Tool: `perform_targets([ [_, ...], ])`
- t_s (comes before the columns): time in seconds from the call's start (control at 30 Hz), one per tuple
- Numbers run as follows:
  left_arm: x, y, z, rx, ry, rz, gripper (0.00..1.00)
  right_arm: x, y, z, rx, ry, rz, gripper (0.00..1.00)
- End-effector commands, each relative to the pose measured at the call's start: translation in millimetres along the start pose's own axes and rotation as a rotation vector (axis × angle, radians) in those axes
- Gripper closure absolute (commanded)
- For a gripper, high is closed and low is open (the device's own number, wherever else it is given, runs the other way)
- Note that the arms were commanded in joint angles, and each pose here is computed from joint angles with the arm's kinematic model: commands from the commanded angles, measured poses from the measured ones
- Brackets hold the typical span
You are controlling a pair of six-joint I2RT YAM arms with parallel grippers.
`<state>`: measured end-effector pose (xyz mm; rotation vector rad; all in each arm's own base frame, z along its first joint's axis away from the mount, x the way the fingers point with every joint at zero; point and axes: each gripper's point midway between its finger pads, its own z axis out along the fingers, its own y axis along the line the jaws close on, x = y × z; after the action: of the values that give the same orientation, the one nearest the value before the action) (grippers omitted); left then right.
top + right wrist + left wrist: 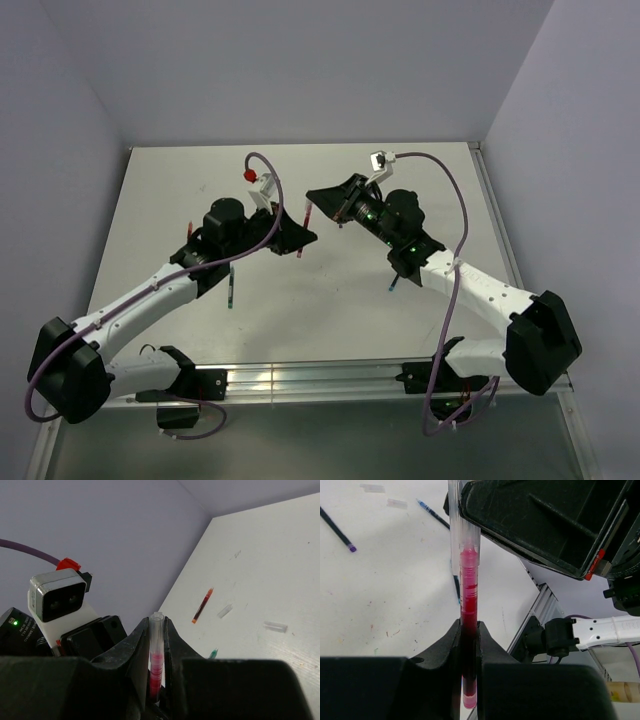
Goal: Insert the pens into the pen caps
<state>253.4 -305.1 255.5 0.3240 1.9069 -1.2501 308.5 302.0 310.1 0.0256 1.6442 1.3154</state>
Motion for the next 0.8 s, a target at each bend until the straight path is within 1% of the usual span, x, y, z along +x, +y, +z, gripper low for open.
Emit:
perform_targets([
  [0.0, -47, 5, -5, -0.075, -0.159, 0.074, 1.0, 40, 35, -4, -0.151, 0.188, 0.042, 1.0],
  [0.1, -54, 8, -9, -0.107, -0.185, 0.097, 1.0, 48, 39, -3, -0.18, 0.227, 0.09, 1.0],
  [0.2, -59, 11, -12, -0.141, -0.206, 0.104, 1.0, 50, 41, -3, -0.188, 0.23, 0.123, 1.0],
  [0.27, -61, 17, -14, -0.176, -0.216, 0.099, 1.0, 49, 42, -4, -0.187, 0.216, 0.125, 1.0],
  [0.4, -61, 20, -13, -0.185, -0.216, 0.095, 1.0, 49, 43, -2, -0.192, 0.215, 0.111, 1.0],
  [0.77, -65, 24, -15, -0.221, -0.224, 0.102, 1.0, 67, 50, 1, -0.226, 0.276, 0.087, 1.0],
])
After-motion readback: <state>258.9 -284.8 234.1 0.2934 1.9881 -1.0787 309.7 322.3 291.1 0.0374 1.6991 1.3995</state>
